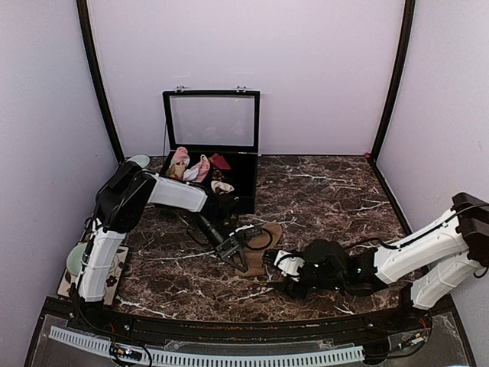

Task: Roll the socks
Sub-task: Roll the sock at the center of the board.

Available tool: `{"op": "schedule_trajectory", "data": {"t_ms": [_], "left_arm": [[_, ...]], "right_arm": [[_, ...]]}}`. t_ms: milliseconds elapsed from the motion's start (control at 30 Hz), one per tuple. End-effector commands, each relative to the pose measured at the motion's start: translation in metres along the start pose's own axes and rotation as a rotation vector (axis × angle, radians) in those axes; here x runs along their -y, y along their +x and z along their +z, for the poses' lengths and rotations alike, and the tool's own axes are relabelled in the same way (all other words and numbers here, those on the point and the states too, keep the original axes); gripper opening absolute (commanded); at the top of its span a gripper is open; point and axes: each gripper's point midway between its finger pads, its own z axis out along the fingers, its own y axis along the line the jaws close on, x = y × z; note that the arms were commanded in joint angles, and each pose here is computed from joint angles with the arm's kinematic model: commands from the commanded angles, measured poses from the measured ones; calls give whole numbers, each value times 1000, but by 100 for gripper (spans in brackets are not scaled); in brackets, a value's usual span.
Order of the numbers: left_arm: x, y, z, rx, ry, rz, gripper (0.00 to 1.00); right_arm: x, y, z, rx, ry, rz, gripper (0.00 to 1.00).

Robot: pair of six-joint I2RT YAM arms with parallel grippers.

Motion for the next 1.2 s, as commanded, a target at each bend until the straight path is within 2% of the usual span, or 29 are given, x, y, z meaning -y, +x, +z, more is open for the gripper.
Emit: {"op": "schedule_trajectory", "data": {"t_ms": [0, 167, 300, 400, 500, 733, 967, 1167], "left_arm": [[-35, 43, 16, -129, -64, -120, 0], [-40, 42, 15, -134, -75, -119, 0], [-41, 40, 12, -131, -79, -108, 3], [-38, 40, 11, -128, -87, -85, 15], [-34, 41, 8, -122, -95, -58, 28], [-15, 41, -3, -87, -120, 94, 43], [-3, 35, -38, 14, -330, 324, 48], [8, 20, -69, 93, -502, 504, 49]], "right_arm": [[-14, -38, 22, 78, -44, -282, 63], [-22, -34, 53, 33, -66, -403, 54], [-22, -26, 70, 5, -101, -412, 40], [-13, -22, 81, -20, -122, -365, 25], [-8, -13, 88, -58, -147, -328, 18], [-7, 20, 91, -156, -180, -251, 9], [-23, 54, 83, -275, -331, -25, 2], [-38, 78, 86, -411, -448, 166, 0]]}}
